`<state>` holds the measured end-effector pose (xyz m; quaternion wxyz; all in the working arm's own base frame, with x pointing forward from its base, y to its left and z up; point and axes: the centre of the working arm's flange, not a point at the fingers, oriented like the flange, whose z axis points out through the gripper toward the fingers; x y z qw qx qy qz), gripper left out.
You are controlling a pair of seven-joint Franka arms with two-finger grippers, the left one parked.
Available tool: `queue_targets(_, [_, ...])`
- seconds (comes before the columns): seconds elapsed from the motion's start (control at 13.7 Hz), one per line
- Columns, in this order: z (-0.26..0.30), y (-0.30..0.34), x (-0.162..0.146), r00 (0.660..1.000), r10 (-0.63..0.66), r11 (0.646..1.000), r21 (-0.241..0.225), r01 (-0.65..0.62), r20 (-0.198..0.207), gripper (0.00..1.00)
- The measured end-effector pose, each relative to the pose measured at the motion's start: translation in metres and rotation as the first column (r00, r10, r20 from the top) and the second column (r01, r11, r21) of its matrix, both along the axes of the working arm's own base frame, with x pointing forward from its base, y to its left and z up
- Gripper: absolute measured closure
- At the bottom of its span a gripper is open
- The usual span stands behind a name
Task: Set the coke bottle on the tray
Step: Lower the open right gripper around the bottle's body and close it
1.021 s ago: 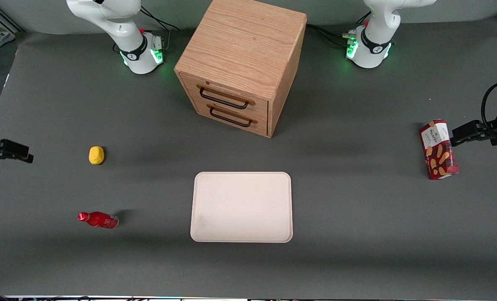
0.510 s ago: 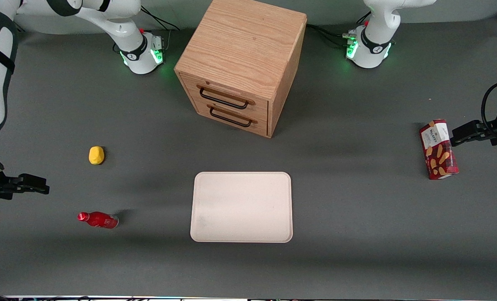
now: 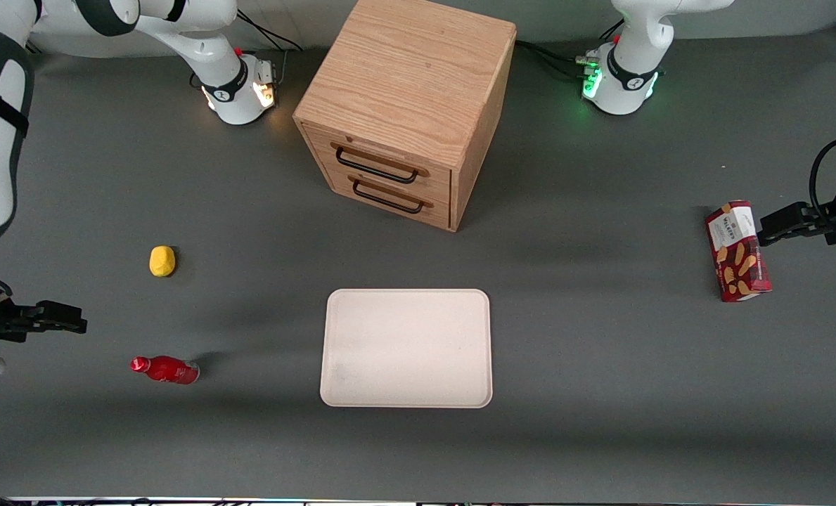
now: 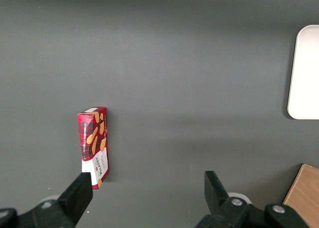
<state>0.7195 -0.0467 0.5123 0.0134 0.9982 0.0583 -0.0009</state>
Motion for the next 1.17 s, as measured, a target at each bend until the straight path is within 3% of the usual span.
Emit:
queue_targets(0.73, [-0.124, -0.002, 0.031, 0.997, 0.021, 0.999, 0.025, -0.023, 0.073, 0.0])
queue_targets(1.17, [-0.161, -0.002, 0.027, 0.998, 0.009, 0.999, 0.047, -0.012, 0.055, 0.0])
